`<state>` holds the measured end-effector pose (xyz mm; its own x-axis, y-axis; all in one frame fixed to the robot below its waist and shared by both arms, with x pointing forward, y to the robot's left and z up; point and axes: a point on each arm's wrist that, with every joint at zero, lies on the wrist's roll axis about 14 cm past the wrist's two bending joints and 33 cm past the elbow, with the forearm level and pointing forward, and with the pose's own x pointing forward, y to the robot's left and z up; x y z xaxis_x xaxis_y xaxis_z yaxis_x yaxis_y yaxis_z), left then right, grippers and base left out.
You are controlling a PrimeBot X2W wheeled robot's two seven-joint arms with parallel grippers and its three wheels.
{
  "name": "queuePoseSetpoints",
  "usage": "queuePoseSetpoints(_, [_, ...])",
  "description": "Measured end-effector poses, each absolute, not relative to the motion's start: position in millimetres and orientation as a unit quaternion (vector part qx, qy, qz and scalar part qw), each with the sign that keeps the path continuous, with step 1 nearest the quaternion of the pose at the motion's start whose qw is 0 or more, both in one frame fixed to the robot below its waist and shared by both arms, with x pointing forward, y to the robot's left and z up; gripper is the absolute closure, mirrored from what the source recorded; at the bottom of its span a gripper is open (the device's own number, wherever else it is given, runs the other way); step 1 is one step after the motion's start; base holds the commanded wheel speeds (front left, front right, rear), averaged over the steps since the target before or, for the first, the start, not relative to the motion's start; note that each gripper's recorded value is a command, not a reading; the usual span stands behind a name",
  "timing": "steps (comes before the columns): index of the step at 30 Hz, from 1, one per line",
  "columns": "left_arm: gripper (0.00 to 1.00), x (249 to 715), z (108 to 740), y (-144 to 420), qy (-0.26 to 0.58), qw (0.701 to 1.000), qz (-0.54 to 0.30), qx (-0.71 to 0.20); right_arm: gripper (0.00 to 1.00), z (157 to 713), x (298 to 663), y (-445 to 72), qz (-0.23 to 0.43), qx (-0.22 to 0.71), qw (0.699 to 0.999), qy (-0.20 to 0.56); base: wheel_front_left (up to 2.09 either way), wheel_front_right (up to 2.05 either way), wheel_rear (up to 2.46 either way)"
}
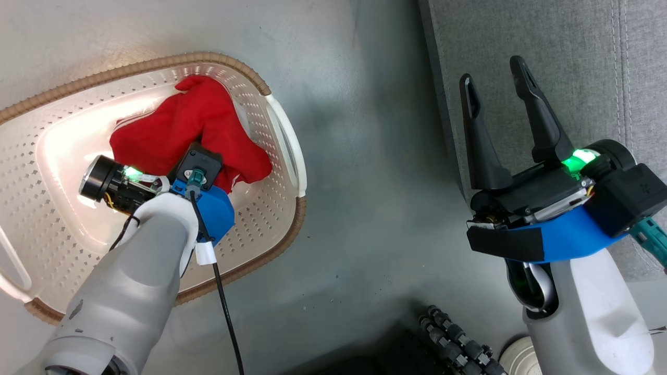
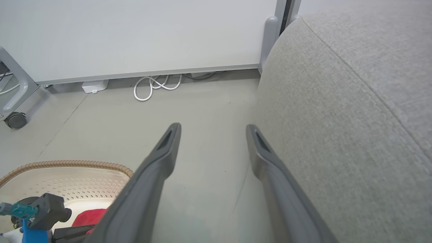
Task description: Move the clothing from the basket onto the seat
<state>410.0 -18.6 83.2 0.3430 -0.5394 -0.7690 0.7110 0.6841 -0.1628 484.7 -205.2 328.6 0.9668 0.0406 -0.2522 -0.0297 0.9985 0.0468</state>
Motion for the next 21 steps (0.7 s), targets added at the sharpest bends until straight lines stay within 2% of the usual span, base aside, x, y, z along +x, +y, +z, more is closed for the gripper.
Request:
queuePoseSetpoints(12, [1.0,415.7,94.1,-16.6,0.424,0.817,-0.379,0.093,0.0,335.2,485.0,-203.1,0.02,0.022,0.992,0.122,0.0,0.0,0.0])
queuePoseSetpoints(21, [1.0,428.0,132.8,-15.8,0.397,0.835,-0.372,0.086,0.0,353.2,484.3,-196.7,0.032,0.009,0.993,0.114,0.0,0.0,0.0])
